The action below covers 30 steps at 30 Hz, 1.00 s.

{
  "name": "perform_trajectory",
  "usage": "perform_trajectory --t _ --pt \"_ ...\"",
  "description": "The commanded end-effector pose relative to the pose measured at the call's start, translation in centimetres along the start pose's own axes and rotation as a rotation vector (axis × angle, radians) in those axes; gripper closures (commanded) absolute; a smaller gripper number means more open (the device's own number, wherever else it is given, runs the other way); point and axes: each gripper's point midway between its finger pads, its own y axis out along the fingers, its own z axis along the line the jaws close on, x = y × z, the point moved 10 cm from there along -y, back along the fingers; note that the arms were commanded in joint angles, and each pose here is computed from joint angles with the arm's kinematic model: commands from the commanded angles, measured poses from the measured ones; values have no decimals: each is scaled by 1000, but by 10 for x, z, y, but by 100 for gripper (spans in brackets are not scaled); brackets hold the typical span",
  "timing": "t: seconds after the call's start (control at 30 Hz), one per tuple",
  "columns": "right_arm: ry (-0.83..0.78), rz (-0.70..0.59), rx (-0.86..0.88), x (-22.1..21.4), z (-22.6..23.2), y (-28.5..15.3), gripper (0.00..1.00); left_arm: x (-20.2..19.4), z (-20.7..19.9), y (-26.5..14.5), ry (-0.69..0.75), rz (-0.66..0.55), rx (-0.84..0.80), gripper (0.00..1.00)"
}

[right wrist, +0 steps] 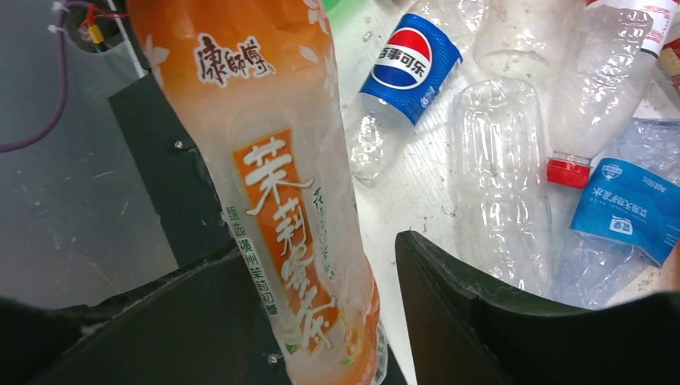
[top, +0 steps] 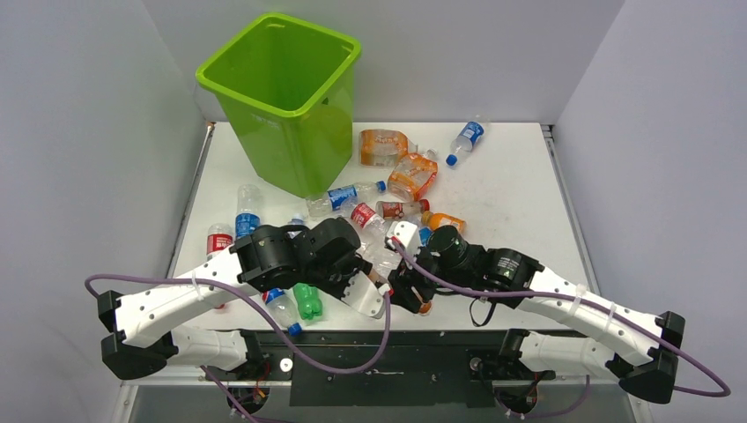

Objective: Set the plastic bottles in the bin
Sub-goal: Place the plastic bottle in the trash bin.

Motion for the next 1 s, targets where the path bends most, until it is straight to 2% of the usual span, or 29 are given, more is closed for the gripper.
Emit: perform_trajectory --t 0.0,0.13,0.33,0.37,0.4,0.43,0.67,0.7,0.73,0.8,0.83,0.9,0.97 --pt "-4 -50 -66 4 -4 6 39 14 10 -12 -14 -119 51 100" --pt "-4 -36 -107 -2 -9 11 42 15 10 -13 -13 -132 48 100" --pt "9 -84 -109 -3 -8 10 71 13 6 -14 -25 -152 55 100" --pt "10 -100 -102 -2 -7 8 79 14 6 -15 -29 -158 62 100" --pt "13 -118 -98 -1 -6 6 92 14 6 -15 -34 -162 68 100" --pt "18 -137 -102 1 -6 5 94 14 7 -16 -40 -168 74 100" --pt "34 -285 -110 11 -3 -13 95 16 9 -18 -89 -206 136 100" --pt "40 -312 -127 12 -3 -17 95 15 9 -18 -96 -209 156 95" --pt "47 -343 -136 14 -3 -21 95 15 10 -20 -111 -214 192 64" --pt "61 -404 -160 17 -3 -30 95 14 14 -25 -175 -249 296 28" --pt "64 -439 -168 18 -3 -36 95 15 16 -29 -208 -277 357 16" --pt "65 -504 -175 19 -2 -43 95 15 19 -43 -287 -370 479 3" --pt "67 -562 -172 18 -2 -49 95 17 20 -59 -385 -498 591 4"
